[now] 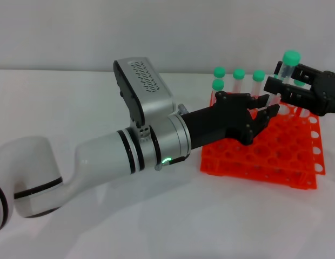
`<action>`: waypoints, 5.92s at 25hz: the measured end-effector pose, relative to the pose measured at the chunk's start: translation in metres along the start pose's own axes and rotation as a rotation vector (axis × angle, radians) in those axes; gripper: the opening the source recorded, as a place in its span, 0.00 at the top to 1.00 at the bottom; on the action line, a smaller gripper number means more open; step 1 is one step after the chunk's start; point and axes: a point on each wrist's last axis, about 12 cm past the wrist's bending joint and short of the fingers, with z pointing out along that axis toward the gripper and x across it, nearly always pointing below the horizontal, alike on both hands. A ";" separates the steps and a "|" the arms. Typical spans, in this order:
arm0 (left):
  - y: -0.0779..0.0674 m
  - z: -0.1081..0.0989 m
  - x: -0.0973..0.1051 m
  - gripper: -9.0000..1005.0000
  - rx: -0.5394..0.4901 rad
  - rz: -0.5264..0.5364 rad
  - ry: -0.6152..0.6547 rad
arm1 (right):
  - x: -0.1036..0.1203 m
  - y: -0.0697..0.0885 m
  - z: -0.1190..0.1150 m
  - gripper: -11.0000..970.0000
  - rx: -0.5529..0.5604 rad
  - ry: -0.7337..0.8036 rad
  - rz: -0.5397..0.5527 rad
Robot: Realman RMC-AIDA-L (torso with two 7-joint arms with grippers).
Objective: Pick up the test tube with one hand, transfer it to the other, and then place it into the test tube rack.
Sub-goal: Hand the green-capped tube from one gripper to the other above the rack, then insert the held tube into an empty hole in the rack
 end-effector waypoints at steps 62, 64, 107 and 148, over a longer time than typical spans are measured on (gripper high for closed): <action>0.013 -0.108 0.035 0.49 -0.600 -0.032 -0.297 | 0.005 -0.013 -0.001 0.78 0.239 -0.149 -0.101; 0.015 -0.125 0.040 0.45 -0.694 -0.053 -0.325 | 0.009 -0.012 0.008 0.78 0.247 -0.139 -0.116; 0.012 -0.205 0.079 0.11 -1.047 -0.171 -0.331 | 0.044 -0.010 0.094 0.78 0.344 0.069 -0.287; 0.016 -0.197 0.077 0.11 -1.016 -0.169 -0.315 | 0.060 -0.011 0.098 0.75 0.407 0.155 -0.324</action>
